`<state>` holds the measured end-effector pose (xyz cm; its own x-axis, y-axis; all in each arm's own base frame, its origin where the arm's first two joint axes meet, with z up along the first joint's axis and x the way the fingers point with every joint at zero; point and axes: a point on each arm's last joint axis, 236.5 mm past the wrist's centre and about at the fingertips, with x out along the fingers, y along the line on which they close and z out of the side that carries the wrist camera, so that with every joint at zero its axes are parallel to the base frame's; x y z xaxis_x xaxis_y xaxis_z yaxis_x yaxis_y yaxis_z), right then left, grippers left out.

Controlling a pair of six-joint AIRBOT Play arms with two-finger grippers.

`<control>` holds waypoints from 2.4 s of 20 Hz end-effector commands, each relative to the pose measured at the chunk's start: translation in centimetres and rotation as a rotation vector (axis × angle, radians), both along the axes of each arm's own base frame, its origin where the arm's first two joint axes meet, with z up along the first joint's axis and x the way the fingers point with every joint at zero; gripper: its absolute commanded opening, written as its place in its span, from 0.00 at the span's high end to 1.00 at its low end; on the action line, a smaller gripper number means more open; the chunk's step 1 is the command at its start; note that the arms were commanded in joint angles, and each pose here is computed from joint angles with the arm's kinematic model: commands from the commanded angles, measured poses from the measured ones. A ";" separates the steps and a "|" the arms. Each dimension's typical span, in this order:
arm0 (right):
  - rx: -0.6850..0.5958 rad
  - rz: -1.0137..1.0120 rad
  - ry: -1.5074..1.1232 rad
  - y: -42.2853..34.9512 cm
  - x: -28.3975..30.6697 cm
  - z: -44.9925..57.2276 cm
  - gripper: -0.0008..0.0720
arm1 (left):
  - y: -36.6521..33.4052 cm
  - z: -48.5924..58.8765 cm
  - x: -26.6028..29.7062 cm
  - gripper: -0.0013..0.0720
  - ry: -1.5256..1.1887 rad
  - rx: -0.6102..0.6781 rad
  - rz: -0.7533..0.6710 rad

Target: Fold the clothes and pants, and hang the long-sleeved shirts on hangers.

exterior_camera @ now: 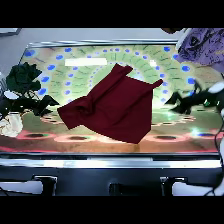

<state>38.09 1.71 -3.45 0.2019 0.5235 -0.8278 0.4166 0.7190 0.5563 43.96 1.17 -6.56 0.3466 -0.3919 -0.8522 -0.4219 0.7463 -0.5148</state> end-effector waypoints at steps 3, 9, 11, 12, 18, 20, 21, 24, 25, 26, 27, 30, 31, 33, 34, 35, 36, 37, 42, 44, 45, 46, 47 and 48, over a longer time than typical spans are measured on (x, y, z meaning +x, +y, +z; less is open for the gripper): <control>0.064 0.096 0.153 9.3 -12.2 -6.3 0.32 | 0.0 0.0 0.0 0.00 -0.001 0.001 -0.003; 0.025 0.059 0.124 12.1 -11.6 -8.1 0.33 | -0.3 0.0 -0.5 0.00 0.017 -0.011 -0.016; 0.044 0.024 0.112 12.3 -10.8 -8.1 0.60 | -0.4 0.0 -0.6 0.00 0.021 -0.014 -0.020; 0.047 0.019 0.091 12.4 -10.3 -7.9 0.79 | -0.3 0.1 -0.3 0.00 0.009 -0.007 -0.027; 0.008 0.084 0.038 11.9 -8.2 -5.7 0.95 | 0.9 1.7 5.0 0.00 -0.148 0.054 -0.119; 0.008 0.099 0.030 12.0 -7.9 -5.1 0.95 | 0.8 0.6 6.1 0.00 -0.153 0.046 -0.163; 0.009 0.099 0.025 12.0 -7.6 -4.9 0.95 | 0.5 -0.1 6.4 0.00 -0.149 0.025 -0.179; 0.010 0.077 0.023 12.0 -7.2 -4.7 0.95 | -0.9 -2.6 6.2 0.00 -0.106 -0.044 -0.200; 0.010 0.077 0.024 12.0 -7.2 -4.7 0.95 | -1.5 -3.5 5.7 0.00 -0.078 -0.061 -0.216; 0.011 0.078 0.025 12.0 -7.3 -4.7 0.95 | -2.2 -4.1 5.3 0.00 -0.064 -0.074 -0.241; 0.012 0.078 0.026 12.0 -7.3 -4.7 0.95 | -3.1 -4.4 4.9 0.00 -0.057 -0.086 -0.275; 0.008 0.067 0.013 11.9 -7.0 -4.5 0.95 | -5.6 -4.5 4.1 0.00 -0.049 -0.097 -0.365; 0.008 0.059 0.007 11.8 -6.8 -4.3 0.95 | -6.5 -4.5 3.5 0.00 -0.035 -0.109 -0.392; 0.006 0.045 -0.013 11.8 -6.5 -3.8 0.95 | -7.9 -4.7 2.3 0.11 0.003 -0.140 -0.445; 0.004 0.043 -0.026 11.7 -6.3 -3.5 0.95 | -8.5 -4.9 1.6 0.29 0.024 -0.157 -0.466; 0.004 0.043 -0.039 11.7 -6.2 -3.1 0.95 | -8.8 -5.1 1.0 0.39 0.045 -0.171 -0.480; 0.003 0.042 -0.052 11.7 -6.1 -2.7 0.95 | -9.3 -5.2 0.5 0.40 0.062 -0.189 -0.493; 0.004 0.041 -0.067 11.7 -6.0 -2.2 0.95 | -9.7 -5.2 0.1 0.41 0.077 -0.200 -0.508; -0.018 0.043 -0.195 11.3 -3.7 1.6 0.95 | -10.9 -2.6 0.7 0.95 0.036 -0.255 -0.516; -0.094 0.079 -0.329 10.2 -0.4 5.9 0.95 | -10.9 1.6 2.8 0.96 -0.079 -0.231 -0.518; -0.138 0.095 -0.415 9.6 1.4 9.0 0.95 | -10.7 4.4 4.0 0.96 -0.148 -0.201 -0.523; -0.185 0.108 -0.506 9.0 3.2 12.6 0.95 | -10.3 8.2 5.2 0.96 -0.235 -0.162 -0.524; -0.240 0.120 -0.609 8.2 4.7 17.1 0.95 | -9.9 12.4 6.2 0.96 -0.327 -0.121 -0.516; -0.294 0.127 -0.703 7.5 5.7 21.6 0.95 | -9.4 17.4 7.0 0.96 -0.439 -0.071 -0.503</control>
